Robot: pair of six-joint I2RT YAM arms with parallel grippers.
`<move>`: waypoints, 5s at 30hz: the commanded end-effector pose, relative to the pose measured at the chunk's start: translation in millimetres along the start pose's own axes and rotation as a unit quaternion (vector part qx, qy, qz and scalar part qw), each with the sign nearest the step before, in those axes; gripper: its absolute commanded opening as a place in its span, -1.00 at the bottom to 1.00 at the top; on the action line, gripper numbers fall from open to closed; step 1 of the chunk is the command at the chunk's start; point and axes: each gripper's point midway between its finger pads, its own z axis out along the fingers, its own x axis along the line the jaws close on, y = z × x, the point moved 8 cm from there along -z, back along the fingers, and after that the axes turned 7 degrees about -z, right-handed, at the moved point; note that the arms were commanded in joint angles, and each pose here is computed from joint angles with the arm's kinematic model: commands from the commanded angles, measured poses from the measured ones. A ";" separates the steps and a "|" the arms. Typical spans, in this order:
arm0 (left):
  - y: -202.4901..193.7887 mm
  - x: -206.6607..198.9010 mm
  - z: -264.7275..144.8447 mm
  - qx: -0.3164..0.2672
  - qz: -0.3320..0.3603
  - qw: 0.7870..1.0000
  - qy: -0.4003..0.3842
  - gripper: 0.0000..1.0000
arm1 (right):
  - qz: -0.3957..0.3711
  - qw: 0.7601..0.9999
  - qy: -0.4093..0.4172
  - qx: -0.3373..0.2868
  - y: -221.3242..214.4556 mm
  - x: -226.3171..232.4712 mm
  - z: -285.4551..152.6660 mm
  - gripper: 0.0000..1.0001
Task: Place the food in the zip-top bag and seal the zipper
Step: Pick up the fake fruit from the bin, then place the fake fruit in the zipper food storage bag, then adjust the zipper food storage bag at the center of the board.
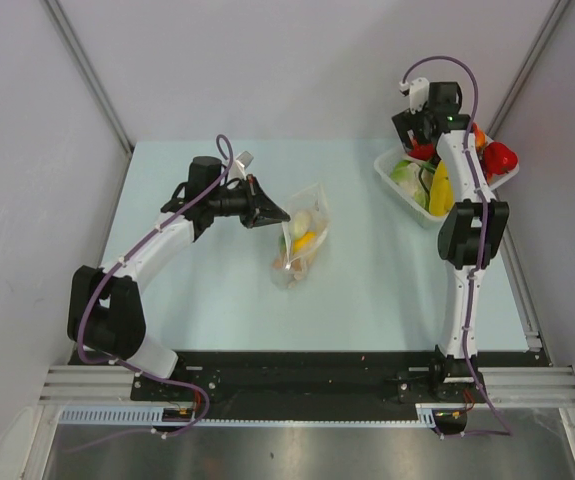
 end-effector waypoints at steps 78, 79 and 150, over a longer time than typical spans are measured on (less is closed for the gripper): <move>-4.0 -19.0 -13.7 0.005 0.056 0.998 -0.012 -0.99 | -0.077 0.804 0.572 -0.144 47.3 255.9 -266.6 0.99; -3.8 -18.2 -13.3 0.005 0.056 0.998 -0.011 -0.99 | -0.057 0.813 0.561 -0.148 50.2 242.6 -265.9 0.99; -26.6 -49.7 9.2 0.103 0.290 0.950 0.052 -1.00 | 0.221 0.836 0.431 -0.258 -10.0 71.1 -270.6 0.99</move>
